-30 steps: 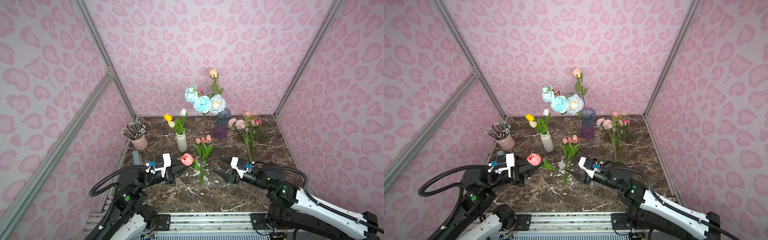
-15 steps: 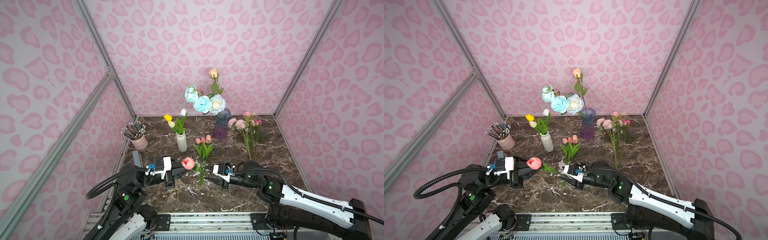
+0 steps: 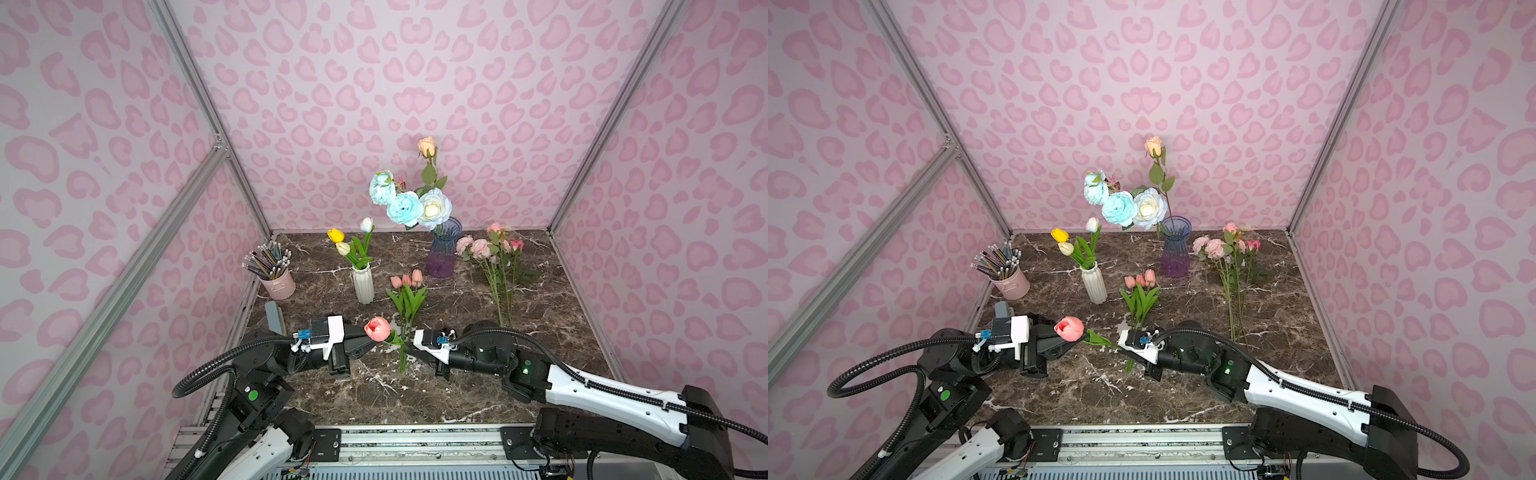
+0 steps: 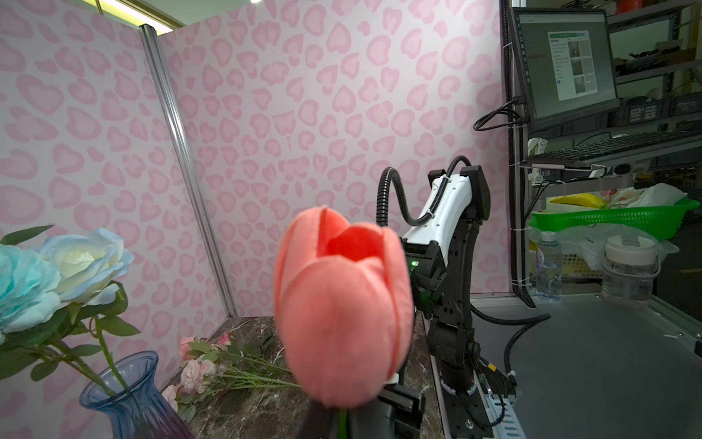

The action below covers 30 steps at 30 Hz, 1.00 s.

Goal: Pick out pink flowers from the vase
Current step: Place the flower at the center of the board.

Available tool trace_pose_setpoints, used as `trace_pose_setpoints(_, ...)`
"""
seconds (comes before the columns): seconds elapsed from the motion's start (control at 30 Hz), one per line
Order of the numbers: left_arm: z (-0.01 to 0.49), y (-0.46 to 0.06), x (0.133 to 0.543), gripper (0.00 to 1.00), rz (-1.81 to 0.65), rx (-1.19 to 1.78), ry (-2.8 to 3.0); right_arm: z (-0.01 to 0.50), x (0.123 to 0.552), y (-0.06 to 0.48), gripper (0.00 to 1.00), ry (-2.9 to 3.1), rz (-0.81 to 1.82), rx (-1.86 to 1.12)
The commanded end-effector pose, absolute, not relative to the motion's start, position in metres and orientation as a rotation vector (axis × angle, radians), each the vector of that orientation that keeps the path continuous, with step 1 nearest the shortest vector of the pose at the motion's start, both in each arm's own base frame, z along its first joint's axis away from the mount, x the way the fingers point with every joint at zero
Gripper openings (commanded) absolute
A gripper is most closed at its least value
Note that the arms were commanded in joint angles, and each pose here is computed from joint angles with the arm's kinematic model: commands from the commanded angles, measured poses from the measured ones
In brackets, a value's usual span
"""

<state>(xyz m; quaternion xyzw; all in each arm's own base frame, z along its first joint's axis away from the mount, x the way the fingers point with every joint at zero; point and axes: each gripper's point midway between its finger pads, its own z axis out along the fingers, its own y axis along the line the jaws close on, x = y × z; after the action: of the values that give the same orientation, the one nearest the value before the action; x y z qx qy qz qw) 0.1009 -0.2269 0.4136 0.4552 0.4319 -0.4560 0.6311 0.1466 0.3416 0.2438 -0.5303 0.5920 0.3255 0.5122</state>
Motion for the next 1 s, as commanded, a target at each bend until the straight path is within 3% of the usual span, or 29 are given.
trace_pose_setpoints(0.0, 0.418, -0.226, 0.097, 0.02, -1.041, 1.051, 0.961, 0.252, 0.149, 0.344, 0.02, 1.420, 0.796, -1.245)
trace_pose_setpoints(0.07, 0.415, -0.226, 0.099, 0.02, -1.035, 1.044, 0.977, 0.257, 0.153, 0.341, 0.00, 1.429, 0.789, -1.208)
trace_pose_setpoints(0.1, 0.414, -0.225, 0.101, 0.07, -1.026, 1.034, 0.990, 0.259, 0.154, 0.339, 0.00, 1.430, 0.794, -1.185)
trace_pose_setpoints(0.27, 0.389, -0.215, 0.139, 0.47, -0.895, 0.886, 1.199, 0.260, 0.157, 0.321, 0.00, 1.493, 0.859, -1.010)
trace_pose_setpoints(0.33, 0.367, -0.204, 0.164, 0.54, -0.792, 0.783, 1.345, 0.252, 0.160, 0.311, 0.00, 1.577, 0.884, -0.919)
trace_pose_setpoints(0.6, 0.279, -0.149, 0.209, 0.58, -0.381, 0.588, 1.692, 0.202, 0.194, 0.275, 0.00, 2.004, 1.000, -0.383)
trace_pose_setpoints(0.77, 0.288, -0.138, 0.215, 0.57, -0.305, 0.552, 1.665, 0.162, 0.220, 0.292, 0.00, 2.266, 1.046, -0.233)
trace_pose_setpoints(0.97, 0.285, -0.131, 0.212, 0.56, -0.277, 0.541, 1.660, 0.113, 0.242, 0.349, 0.00, 2.552, 1.015, -0.308)
